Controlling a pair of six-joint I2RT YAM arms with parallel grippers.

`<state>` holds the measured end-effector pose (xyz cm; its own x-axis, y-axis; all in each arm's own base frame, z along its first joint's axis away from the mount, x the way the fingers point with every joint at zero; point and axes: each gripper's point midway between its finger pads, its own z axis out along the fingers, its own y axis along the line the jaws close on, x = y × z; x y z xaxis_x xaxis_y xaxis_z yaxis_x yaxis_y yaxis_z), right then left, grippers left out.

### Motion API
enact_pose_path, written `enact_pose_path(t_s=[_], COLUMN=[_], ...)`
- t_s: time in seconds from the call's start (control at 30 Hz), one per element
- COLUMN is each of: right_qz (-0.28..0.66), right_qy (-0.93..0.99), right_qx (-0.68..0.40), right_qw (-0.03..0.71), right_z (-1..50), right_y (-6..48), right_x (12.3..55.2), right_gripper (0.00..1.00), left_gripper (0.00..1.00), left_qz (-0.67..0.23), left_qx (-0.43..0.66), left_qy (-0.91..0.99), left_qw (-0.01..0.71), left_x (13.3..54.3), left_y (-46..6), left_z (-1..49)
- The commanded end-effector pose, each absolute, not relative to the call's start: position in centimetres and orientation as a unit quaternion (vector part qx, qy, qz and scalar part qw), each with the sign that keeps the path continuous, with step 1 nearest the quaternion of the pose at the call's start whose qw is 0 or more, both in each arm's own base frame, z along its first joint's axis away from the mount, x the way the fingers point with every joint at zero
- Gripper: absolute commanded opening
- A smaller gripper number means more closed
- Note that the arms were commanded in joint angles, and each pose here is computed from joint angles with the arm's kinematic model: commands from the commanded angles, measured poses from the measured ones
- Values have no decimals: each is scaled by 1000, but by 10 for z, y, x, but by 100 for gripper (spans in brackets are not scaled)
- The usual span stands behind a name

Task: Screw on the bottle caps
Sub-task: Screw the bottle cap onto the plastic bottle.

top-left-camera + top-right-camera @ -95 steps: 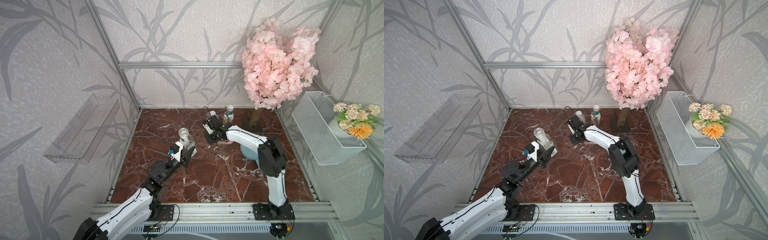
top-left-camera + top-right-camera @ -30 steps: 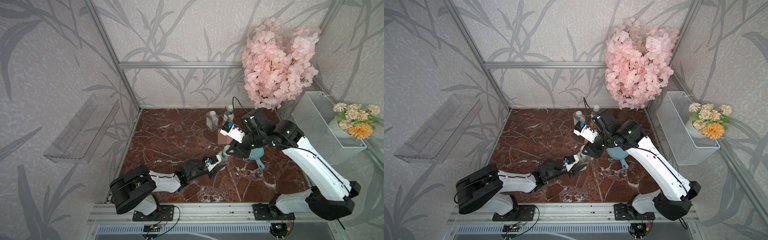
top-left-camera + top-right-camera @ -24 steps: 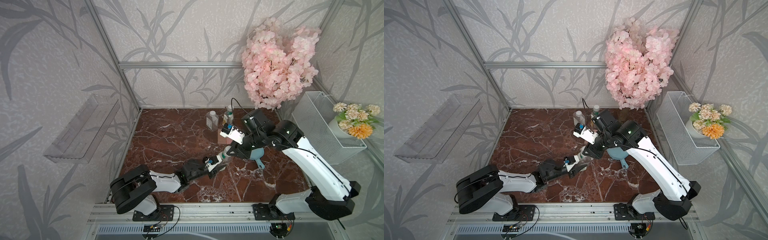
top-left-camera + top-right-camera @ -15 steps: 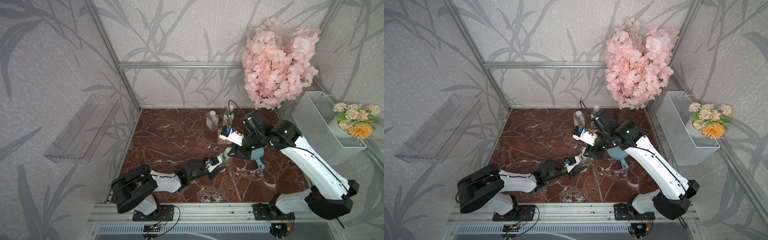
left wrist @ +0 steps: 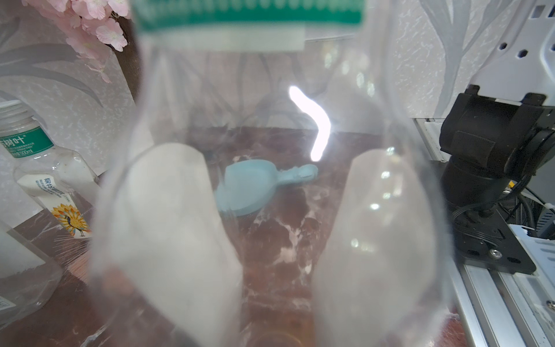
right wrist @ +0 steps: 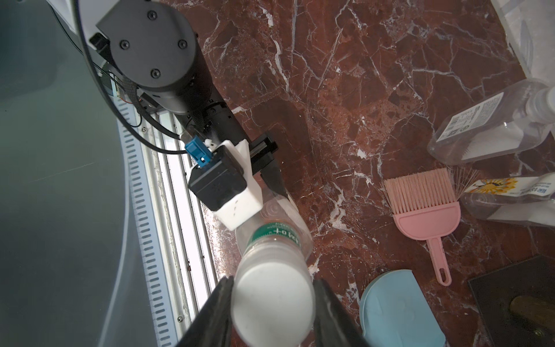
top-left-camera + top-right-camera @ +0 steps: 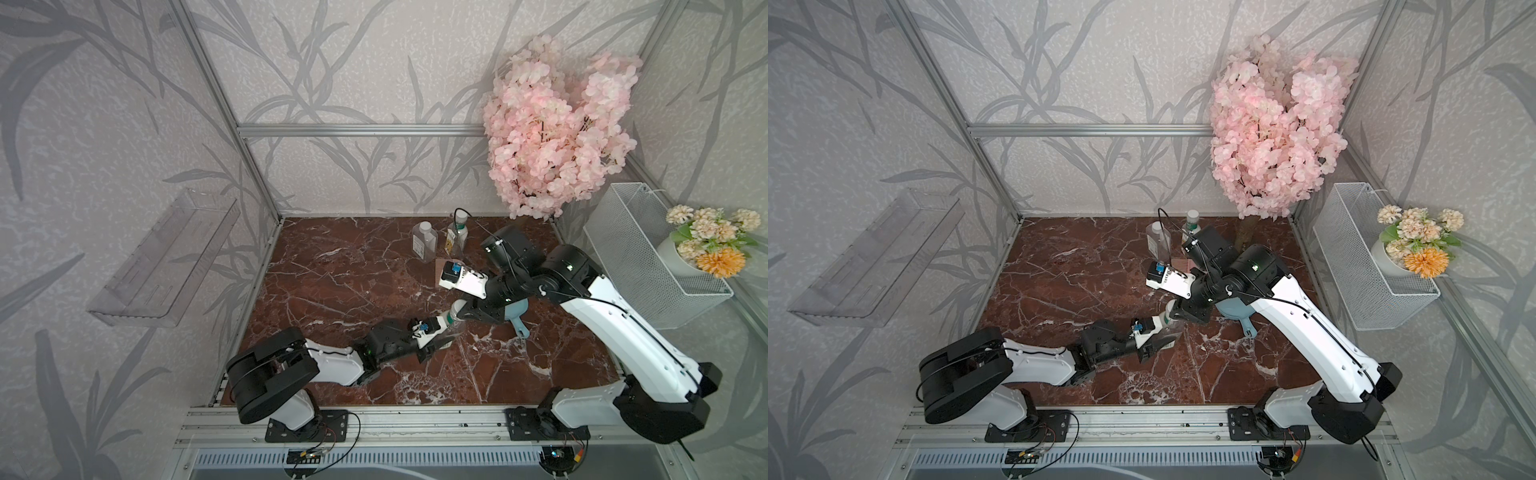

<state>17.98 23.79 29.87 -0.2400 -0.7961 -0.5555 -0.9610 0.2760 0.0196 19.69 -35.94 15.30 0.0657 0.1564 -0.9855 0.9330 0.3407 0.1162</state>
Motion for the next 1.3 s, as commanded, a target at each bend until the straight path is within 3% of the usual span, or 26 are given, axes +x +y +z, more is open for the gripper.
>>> enact_pose_path(t_s=[0.0, 0.1, 0.87, 1.13, 1.27], right_qz=[208, 210, 234, 249, 254], right_qy=[755, 753, 743, 733, 726], right_qx=[-588, -587, -577, -572, -569], right_qw=[202, 213, 247, 273, 292], right_z=[291, 294, 311, 320, 328], right_y=[242, 244, 249, 249, 249], right_x=[164, 166, 178, 177, 178], right_gripper=[36, 43, 48, 66, 82], left_gripper=[31, 31, 31, 32, 32], left_qz=[-370, -370, -368, -370, -371], left_qx=[428, 428, 427, 428, 428], left_qy=[539, 539, 541, 543, 546], left_qw=[624, 624, 624, 621, 617], left_x=[200, 200, 200, 201, 202], left_y=[-366, -365, -364, -367, -368], left_z=[206, 205, 203, 201, 199])
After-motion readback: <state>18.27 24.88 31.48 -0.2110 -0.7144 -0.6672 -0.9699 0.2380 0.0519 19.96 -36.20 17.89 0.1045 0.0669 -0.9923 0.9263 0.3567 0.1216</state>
